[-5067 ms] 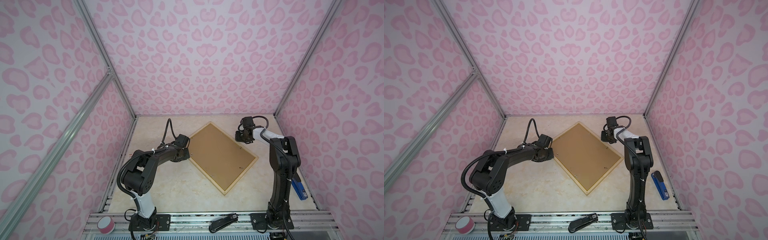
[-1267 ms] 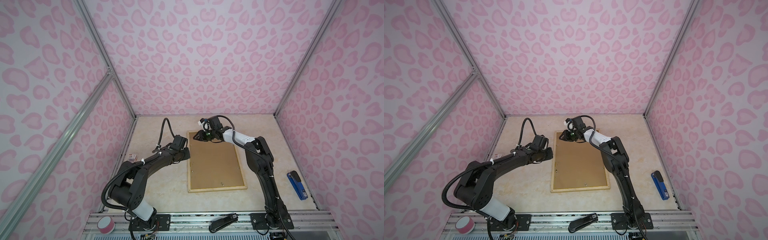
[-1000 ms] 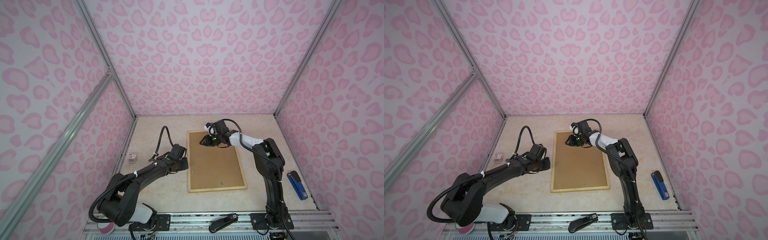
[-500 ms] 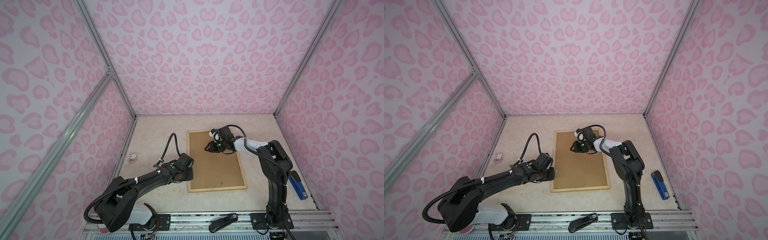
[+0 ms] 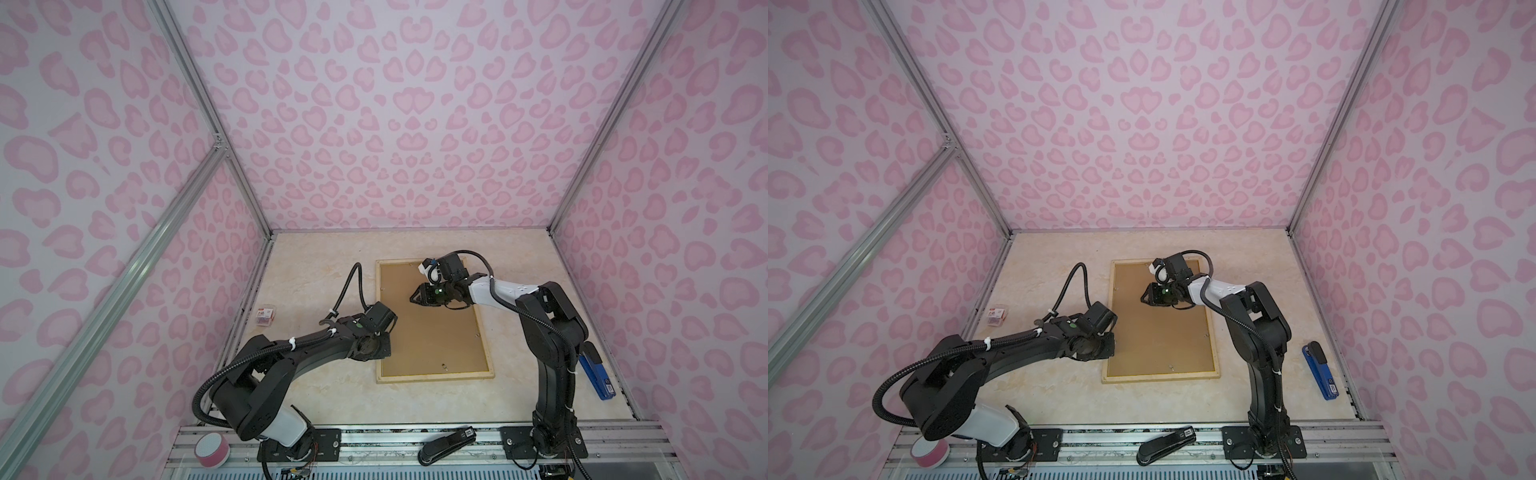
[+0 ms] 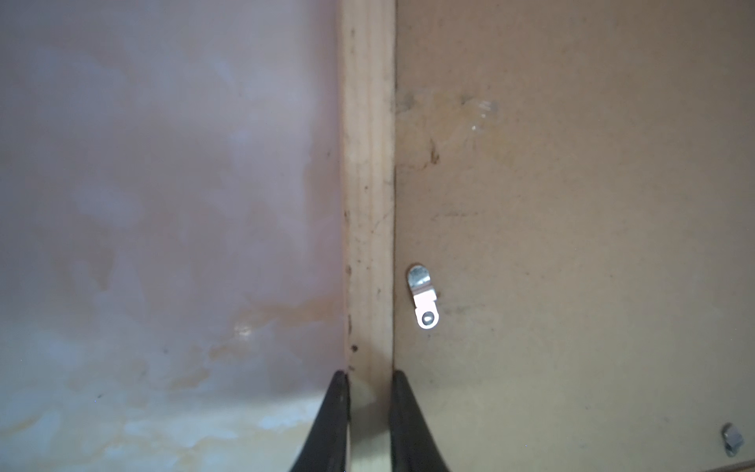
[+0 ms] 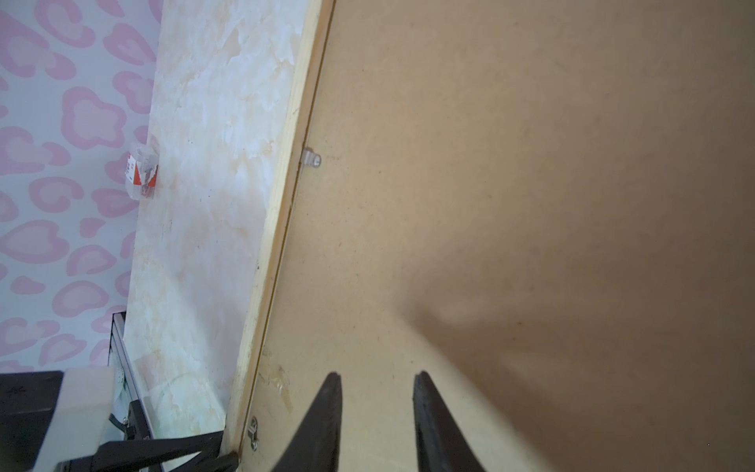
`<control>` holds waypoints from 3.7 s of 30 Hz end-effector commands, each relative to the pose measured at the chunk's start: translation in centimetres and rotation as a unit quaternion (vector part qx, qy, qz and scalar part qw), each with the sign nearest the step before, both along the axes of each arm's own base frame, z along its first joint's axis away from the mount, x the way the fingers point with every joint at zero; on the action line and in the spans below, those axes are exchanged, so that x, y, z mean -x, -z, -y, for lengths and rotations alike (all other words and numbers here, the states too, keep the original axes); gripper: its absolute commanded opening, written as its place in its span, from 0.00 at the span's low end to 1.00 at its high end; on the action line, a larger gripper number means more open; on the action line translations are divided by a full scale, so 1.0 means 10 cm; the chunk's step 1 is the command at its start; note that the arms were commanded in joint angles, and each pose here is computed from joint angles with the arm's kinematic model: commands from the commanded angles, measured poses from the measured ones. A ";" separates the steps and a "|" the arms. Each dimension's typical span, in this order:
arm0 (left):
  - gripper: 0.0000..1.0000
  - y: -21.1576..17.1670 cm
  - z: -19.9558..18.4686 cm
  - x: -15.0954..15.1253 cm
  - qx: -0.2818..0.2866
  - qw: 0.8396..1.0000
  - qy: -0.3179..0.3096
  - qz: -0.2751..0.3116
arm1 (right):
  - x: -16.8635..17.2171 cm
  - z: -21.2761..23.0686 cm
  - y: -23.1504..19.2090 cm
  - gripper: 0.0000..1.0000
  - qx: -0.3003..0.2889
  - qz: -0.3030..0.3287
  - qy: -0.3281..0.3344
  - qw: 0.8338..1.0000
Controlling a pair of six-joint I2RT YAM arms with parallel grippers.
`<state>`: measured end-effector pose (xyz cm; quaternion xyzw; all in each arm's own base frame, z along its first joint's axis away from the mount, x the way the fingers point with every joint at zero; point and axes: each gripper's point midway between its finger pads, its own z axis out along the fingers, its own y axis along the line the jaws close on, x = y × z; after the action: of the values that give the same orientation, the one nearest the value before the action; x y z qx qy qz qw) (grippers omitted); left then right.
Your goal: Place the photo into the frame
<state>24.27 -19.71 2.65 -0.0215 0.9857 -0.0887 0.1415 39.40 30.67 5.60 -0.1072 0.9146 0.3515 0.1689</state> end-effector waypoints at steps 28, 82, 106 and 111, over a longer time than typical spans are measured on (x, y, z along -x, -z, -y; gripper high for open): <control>0.18 -0.24 0.11 -0.50 0.039 0.998 0.017 0.053 | 0.49 -0.71 0.25 0.30 -0.025 -0.026 -0.064 0.997; 0.13 0.05 -0.14 -0.22 -0.018 1.000 0.015 0.021 | 0.91 -1.09 0.18 0.30 -0.111 -0.071 -0.136 0.982; 0.13 0.07 -0.14 -0.23 -0.024 0.999 0.016 0.019 | 1.07 -0.90 0.28 0.29 -0.082 -0.073 -0.129 0.986; 0.13 0.05 -0.14 -0.23 -0.022 0.999 0.016 0.021 | 1.10 -0.95 0.31 0.29 -0.084 -0.075 -0.128 0.985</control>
<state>26.72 -19.24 2.75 -0.0103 0.9821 -0.0957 0.1622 28.72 40.42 3.61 -0.1924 0.8619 0.4635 0.0721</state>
